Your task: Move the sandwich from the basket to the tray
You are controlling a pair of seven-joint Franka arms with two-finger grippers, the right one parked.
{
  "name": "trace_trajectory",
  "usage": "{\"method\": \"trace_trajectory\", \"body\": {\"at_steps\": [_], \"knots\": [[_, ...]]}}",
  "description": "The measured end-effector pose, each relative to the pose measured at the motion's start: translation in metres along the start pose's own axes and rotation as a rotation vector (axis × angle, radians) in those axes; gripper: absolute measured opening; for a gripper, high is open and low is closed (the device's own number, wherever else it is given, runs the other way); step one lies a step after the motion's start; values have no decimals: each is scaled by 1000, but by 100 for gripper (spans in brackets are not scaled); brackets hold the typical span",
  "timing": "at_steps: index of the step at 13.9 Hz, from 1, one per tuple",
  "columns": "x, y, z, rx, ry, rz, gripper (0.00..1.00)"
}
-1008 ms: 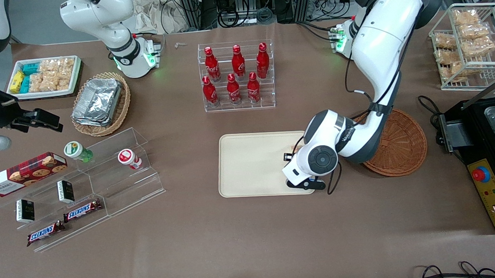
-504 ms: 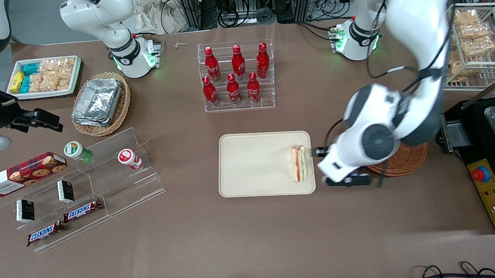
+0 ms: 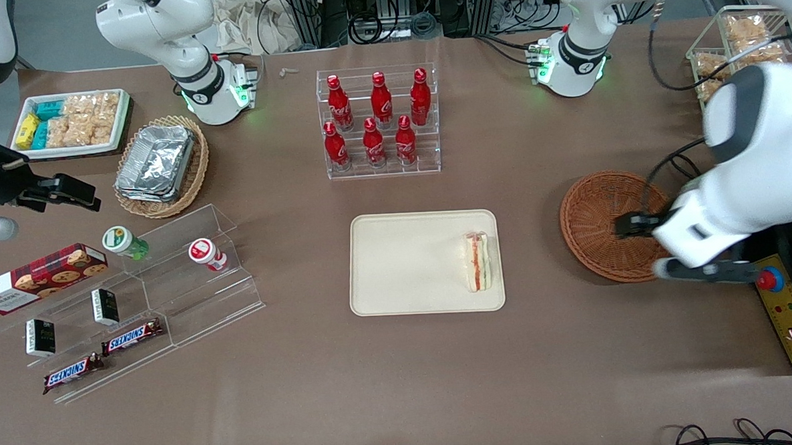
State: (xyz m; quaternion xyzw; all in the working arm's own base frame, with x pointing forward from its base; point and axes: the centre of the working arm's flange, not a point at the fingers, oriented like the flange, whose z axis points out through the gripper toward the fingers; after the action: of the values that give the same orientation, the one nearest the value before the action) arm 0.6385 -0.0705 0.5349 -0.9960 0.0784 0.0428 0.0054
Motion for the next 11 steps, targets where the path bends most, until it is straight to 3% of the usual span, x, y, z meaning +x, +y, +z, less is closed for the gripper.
{"method": "trace_trajectory", "body": {"at_steps": [3, 9, 11], "knots": [[-18, -41, -33, 53, 46, 90, 100], [-23, -52, -70, 65, 120, 76, 100], [-24, -52, -71, 60, 116, 2, 100]]}}
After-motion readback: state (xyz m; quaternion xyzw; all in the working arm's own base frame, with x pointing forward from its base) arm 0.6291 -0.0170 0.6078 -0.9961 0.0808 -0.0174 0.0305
